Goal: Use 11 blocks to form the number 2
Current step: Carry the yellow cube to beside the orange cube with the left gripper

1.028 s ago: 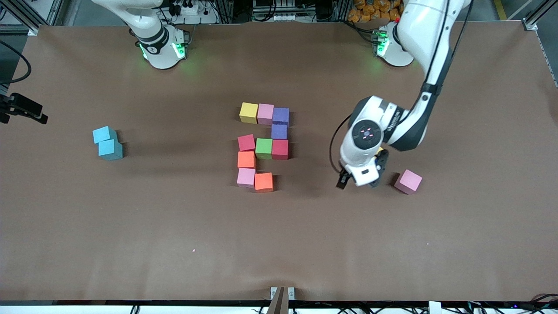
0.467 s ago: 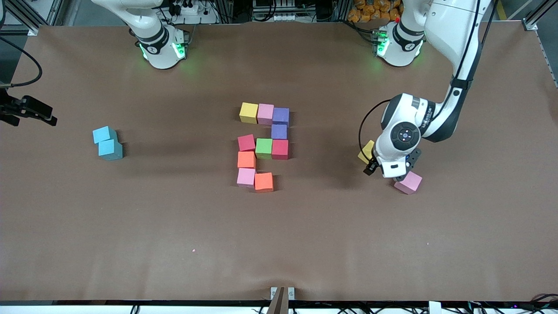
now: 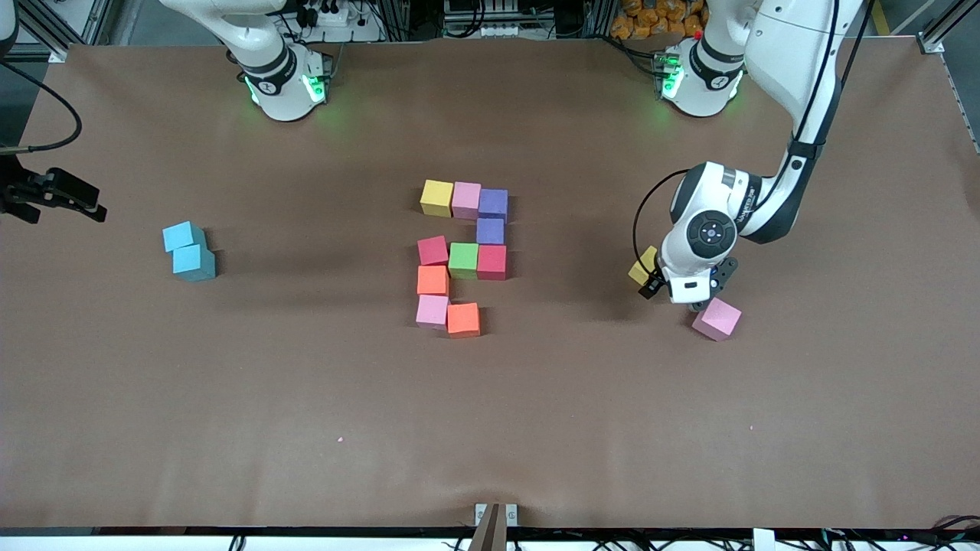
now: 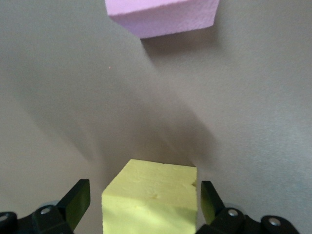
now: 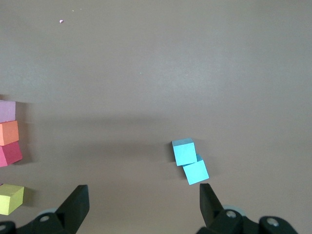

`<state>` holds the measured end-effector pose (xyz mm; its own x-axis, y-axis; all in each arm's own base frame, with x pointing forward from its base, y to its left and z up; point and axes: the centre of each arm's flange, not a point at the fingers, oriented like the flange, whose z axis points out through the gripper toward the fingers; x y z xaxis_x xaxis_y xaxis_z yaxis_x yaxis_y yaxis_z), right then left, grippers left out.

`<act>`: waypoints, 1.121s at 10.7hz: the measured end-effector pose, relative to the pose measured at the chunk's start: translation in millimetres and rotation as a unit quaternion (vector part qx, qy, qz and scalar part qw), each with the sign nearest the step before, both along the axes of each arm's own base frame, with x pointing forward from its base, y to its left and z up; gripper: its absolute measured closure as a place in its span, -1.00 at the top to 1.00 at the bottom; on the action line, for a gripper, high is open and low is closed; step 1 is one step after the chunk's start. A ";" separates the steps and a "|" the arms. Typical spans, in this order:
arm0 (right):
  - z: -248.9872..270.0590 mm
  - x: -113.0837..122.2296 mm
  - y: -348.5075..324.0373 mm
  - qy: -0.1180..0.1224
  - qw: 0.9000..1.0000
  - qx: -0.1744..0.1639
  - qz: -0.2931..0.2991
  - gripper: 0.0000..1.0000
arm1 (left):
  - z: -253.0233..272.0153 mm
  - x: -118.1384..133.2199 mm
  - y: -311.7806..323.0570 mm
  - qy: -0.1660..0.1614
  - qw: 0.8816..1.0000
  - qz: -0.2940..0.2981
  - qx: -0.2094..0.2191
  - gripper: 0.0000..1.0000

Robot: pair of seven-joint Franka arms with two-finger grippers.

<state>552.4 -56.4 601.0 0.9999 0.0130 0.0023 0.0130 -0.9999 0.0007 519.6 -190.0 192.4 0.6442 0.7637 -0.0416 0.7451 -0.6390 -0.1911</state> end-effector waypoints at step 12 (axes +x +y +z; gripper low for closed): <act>11.1 1.2 -3.1 -0.019 1.000 -0.007 -0.001 1.00 | 65.5 70.6 -66.8 -0.028 0.989 0.136 -0.044 0.21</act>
